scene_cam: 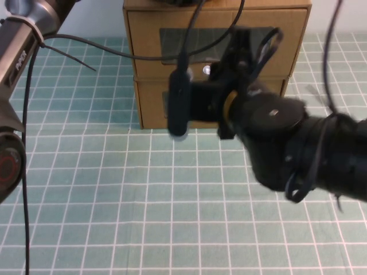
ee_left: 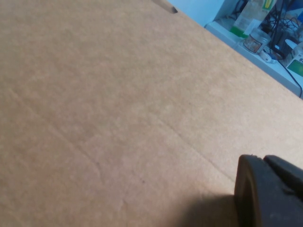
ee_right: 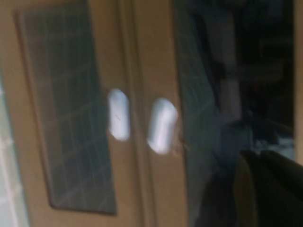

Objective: Open the shoe box
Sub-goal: 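Pull the top drawer of the cardboard box fully open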

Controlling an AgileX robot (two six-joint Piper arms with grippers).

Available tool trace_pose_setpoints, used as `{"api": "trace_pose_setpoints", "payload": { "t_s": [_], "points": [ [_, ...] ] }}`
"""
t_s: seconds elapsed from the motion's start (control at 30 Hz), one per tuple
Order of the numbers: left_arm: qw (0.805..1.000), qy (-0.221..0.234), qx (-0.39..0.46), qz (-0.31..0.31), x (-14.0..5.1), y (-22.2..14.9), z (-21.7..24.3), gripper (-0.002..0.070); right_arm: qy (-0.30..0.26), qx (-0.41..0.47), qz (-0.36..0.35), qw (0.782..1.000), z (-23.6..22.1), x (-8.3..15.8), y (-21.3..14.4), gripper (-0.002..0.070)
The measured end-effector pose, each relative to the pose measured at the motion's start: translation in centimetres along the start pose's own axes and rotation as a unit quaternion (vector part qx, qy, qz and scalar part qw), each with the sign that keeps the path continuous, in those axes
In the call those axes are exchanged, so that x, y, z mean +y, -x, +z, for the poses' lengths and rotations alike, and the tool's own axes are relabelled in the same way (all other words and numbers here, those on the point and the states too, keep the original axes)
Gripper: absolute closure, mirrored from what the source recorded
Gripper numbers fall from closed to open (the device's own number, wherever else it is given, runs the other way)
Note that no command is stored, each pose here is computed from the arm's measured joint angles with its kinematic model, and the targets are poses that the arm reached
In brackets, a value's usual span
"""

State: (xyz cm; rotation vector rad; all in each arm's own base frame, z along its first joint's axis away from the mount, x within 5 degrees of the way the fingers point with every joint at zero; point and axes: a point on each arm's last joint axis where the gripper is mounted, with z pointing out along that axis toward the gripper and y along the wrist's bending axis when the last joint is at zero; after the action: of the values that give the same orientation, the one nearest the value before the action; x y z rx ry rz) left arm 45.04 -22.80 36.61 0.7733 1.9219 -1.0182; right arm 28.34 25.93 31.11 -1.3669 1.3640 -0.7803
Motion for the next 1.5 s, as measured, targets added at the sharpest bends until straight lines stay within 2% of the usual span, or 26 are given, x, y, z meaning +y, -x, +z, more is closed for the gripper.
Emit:
{"api": "trace_pose_setpoints", "payload": {
  "t_s": [0.17,0.27,0.37,0.53,0.63,1.03,1.3,1.5],
  "points": [
    [1.000,0.000,0.000,0.000,0.0,0.0,0.0,0.0680,0.003,0.011,0.013,1.000,1.2,2.3,0.8,0.0686],
    [1.000,0.000,0.000,0.000,0.0,0.0,0.0,0.0680,-0.005,0.039,0.026,0.999,2.1,3.4,0.5,0.0654],
    [1.000,0.000,0.000,0.000,0.0,0.0,0.0,0.0680,-0.007,0.052,0.025,0.998,2.6,4.1,0.4,0.0573],
    [1.000,-0.001,0.001,0.000,0.0,0.0,0.0,0.0680,0.000,0.064,0.030,0.998,3.6,5.1,0.0,0.0386],
    [1.000,-0.001,0.001,0.000,0.0,0.0,0.0,0.0680,0.000,0.075,0.041,0.996,4.3,5.3,-0.5,0.0336],
    [1.000,-0.001,0.001,0.000,0.0,0.0,0.0,0.0680,-0.017,0.082,0.081,0.993,7.0,3.7,-1.0,0.0315],
    [1.000,-0.001,0.001,0.000,0.0,0.0,0.0,0.0680,0.011,0.064,0.076,0.995,8.4,5.1,-0.7,0.0315],
    [1.000,-0.001,0.001,0.000,0.0,0.0,0.0,0.0680,-0.006,0.073,0.081,0.994,9.7,4.6,-0.7,0.0315]
  ]
}}
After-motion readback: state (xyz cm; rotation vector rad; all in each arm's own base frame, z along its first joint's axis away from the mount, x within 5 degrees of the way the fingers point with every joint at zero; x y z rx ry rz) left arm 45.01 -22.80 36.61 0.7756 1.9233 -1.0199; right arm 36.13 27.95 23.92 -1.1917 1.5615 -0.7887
